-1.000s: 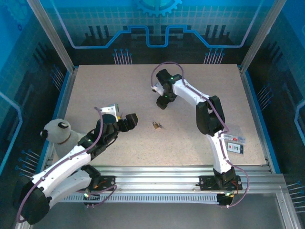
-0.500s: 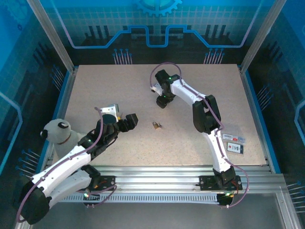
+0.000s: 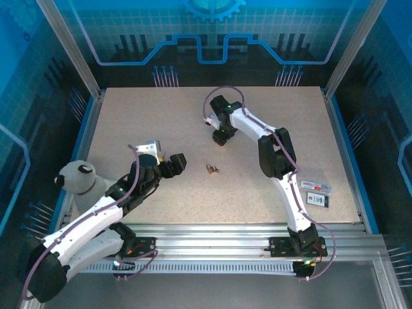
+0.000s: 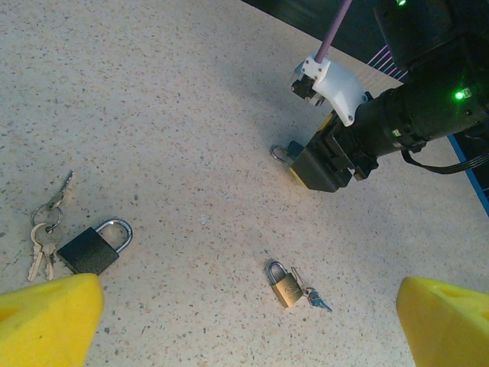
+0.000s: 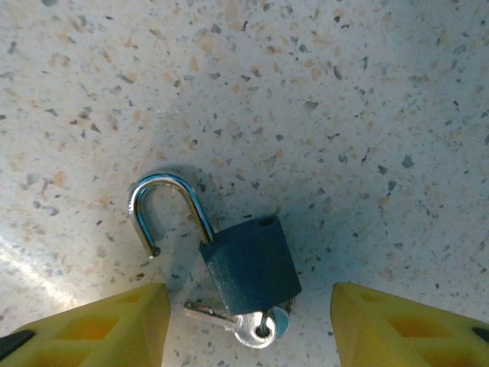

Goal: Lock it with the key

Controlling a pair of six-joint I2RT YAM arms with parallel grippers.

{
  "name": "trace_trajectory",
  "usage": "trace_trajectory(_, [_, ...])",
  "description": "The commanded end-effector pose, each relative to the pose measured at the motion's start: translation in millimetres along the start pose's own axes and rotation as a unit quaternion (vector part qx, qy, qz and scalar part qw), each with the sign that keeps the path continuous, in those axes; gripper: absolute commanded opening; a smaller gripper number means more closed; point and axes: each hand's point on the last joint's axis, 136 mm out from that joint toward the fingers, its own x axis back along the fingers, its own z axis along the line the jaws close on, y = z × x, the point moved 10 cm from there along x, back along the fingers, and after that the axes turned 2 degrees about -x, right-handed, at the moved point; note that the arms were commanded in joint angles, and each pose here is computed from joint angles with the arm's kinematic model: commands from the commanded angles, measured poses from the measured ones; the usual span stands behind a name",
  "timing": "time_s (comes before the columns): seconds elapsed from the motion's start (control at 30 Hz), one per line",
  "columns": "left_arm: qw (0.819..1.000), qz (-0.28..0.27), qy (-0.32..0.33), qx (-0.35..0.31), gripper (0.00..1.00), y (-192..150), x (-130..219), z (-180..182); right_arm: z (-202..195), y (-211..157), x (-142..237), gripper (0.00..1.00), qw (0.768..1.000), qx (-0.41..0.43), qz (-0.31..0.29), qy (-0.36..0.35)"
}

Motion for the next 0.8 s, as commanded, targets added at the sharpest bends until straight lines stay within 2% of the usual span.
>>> trace_trajectory(0.0, [1.0, -0.009, 0.0, -0.008, 0.99, 0.7, -0.9, -0.5, -9.6, 4.2, -2.2, 0.56, 1.0, -0.001, -0.007, -0.011])
trace_trajectory(0.47, [1.0, -0.004, 0.004, -0.009, 0.99, -1.0, -5.4, -0.2, -7.2, -3.2, -18.1, 0.37, 1.0, -0.01, 0.011, 0.005])
trace_trajectory(0.77, [1.0, -0.003, 0.002, -0.009, 0.99, -1.1, -5.3, -0.7, 0.1, -19.5, -10.8, 0.32, 0.998, -0.059, 0.018, 0.024])
